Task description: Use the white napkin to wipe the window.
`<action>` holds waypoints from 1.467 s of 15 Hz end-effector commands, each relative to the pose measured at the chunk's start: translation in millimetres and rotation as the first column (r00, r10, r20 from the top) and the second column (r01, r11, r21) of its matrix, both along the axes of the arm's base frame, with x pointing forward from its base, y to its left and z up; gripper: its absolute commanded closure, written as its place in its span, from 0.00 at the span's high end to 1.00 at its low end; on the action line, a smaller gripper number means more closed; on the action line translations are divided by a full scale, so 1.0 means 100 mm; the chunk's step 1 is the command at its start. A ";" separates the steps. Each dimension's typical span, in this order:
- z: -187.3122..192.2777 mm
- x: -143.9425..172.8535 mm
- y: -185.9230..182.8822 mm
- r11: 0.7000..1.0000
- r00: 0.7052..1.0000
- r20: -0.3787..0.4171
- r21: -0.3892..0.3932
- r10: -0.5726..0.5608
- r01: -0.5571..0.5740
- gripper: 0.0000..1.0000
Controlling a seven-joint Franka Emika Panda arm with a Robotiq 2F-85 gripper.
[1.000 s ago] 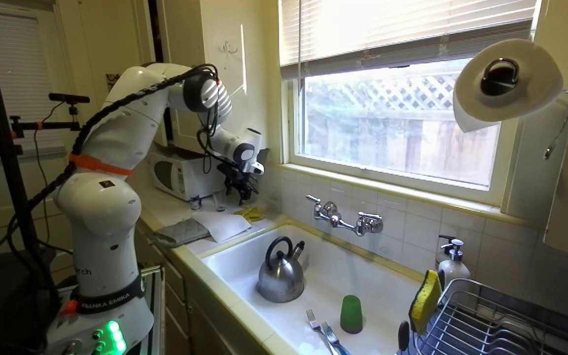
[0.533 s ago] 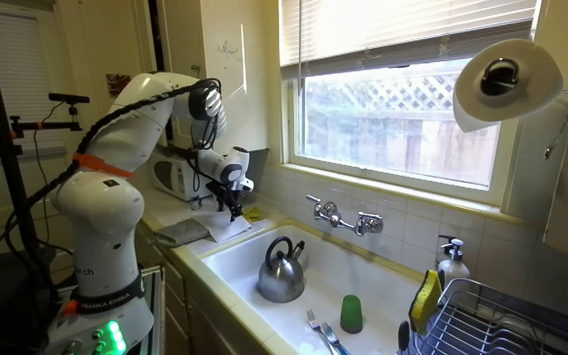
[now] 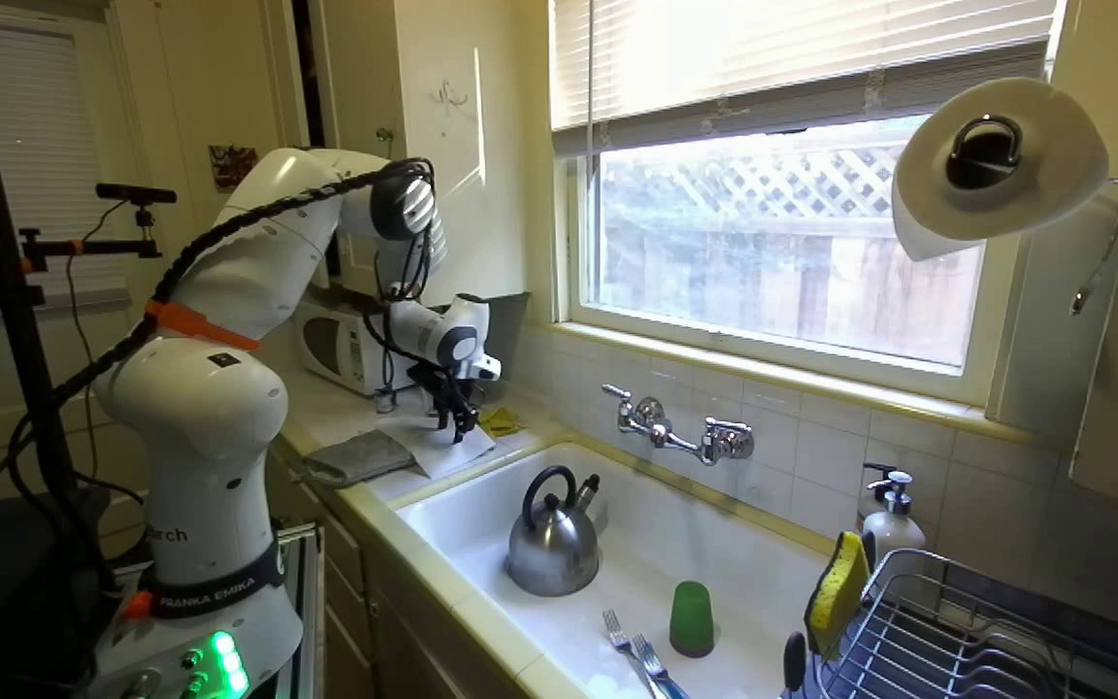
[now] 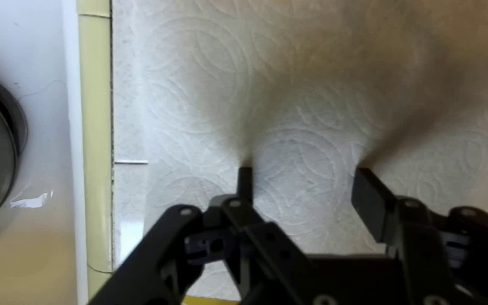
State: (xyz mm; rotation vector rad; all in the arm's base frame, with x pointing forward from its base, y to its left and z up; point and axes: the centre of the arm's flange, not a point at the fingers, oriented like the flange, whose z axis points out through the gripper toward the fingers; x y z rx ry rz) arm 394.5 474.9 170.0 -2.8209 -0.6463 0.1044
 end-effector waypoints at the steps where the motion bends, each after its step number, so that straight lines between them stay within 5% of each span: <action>1: 0.03 0.00 0.02 0.999 1.000 0.016 -0.035 -0.008 0.008 0.60; 5: 0.01 0.05 0.05 0.999 1.000 0.019 -0.034 0.009 -0.008 0.69; 7: 0.04 0.06 0.05 0.999 1.000 0.025 -0.040 0.011 -0.010 0.44; 13: 0.04 0.08 0.06 0.999 0.999 0.030 -0.037 0.025 -0.024 0.03; 18: 0.13 0.07 0.04 0.998 0.999 0.030 -0.055 0.031 -0.029 0.00; 22: 0.78 -0.07 -0.15 0.998 0.996 0.083 -0.060 -0.023 0.028 0.00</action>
